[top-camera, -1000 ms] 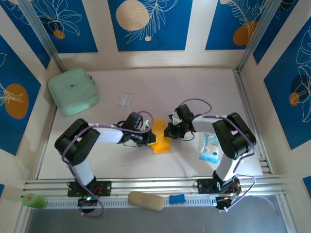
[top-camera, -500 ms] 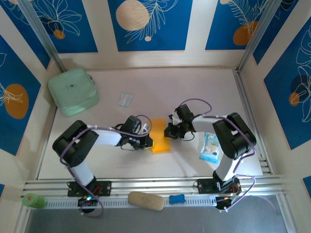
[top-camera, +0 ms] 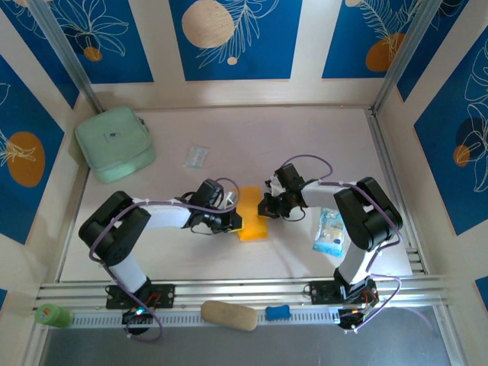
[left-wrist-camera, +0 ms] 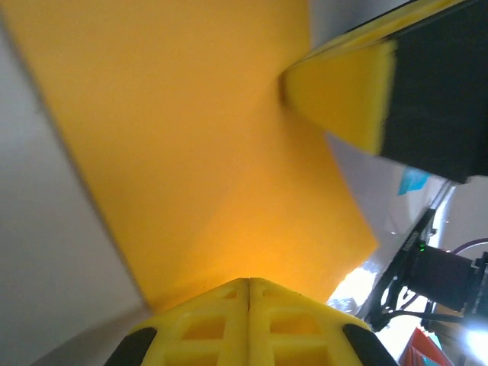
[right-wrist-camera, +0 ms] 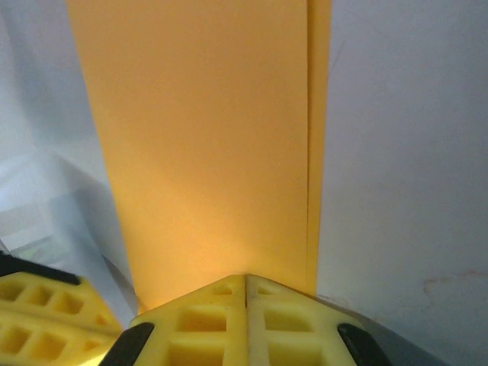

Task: Fold a paper plane with a square sheet of paper (pick it up from the middle)
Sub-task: First fold the square sheet of paper in half at the center of the table.

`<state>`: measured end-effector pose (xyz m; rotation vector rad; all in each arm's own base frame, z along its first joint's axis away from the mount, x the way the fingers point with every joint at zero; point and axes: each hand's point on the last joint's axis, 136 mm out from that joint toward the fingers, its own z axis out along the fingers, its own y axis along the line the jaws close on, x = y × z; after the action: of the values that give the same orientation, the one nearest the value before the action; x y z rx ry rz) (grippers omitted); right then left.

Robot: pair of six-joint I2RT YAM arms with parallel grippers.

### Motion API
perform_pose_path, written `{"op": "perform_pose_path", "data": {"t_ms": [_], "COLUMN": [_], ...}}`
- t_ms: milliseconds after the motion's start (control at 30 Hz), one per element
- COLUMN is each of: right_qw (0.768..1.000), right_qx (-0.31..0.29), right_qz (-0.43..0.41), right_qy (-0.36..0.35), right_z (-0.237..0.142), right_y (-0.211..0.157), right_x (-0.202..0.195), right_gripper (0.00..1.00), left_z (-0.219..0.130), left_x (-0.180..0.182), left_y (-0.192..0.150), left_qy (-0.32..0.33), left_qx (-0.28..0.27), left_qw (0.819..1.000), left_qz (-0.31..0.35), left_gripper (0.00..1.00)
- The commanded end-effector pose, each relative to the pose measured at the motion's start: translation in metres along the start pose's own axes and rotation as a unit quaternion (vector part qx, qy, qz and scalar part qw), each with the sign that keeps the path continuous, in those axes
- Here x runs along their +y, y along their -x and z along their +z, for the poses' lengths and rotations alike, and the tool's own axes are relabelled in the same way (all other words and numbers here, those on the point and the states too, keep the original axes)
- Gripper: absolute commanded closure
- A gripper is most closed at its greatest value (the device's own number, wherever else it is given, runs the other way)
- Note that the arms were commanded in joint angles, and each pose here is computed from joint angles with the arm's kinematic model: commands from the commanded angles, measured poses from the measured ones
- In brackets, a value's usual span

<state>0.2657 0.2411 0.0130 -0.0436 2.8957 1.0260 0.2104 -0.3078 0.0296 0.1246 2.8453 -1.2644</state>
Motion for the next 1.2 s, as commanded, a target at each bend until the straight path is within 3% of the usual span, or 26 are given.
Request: {"op": "perform_pose_path", "data": {"t_ms": [0, 233, 567, 733, 1167], "right_qw": [0.994, 0.994, 0.994, 0.994, 0.994], "right_qx": [0.037, 0.035, 0.035, 0.034, 0.036], "right_qz": [0.045, 0.045, 0.045, 0.046, 0.047], "right_qy": [-0.090, -0.091, -0.092, -0.091, -0.095], "right_z": [0.003, 0.001, 0.001, 0.002, 0.002], "right_y": [-0.029, -0.031, -0.031, -0.031, -0.032], "right_x": [-0.045, -0.045, -0.046, -0.046, -0.048], "right_gripper": [1.00, 1.00, 1.00, 1.00, 1.00], "left_z": [0.009, 0.000, -0.012, 0.001, 0.005], "left_x": [0.030, 0.055, -0.011, -0.022, 0.045], "left_y": [-0.029, -0.040, -0.011, -0.010, -0.063], "left_qy": [0.029, 0.090, 0.024, -0.002, 0.072], "left_qx": [0.043, 0.045, 0.004, 0.013, 0.064], "left_qw": [0.998, 0.995, 0.999, 1.000, 0.995], "left_qz": [-0.026, -0.018, 0.023, 0.021, 0.000], "left_gripper": [0.99, 1.00, 0.98, 0.97, 0.97]}}
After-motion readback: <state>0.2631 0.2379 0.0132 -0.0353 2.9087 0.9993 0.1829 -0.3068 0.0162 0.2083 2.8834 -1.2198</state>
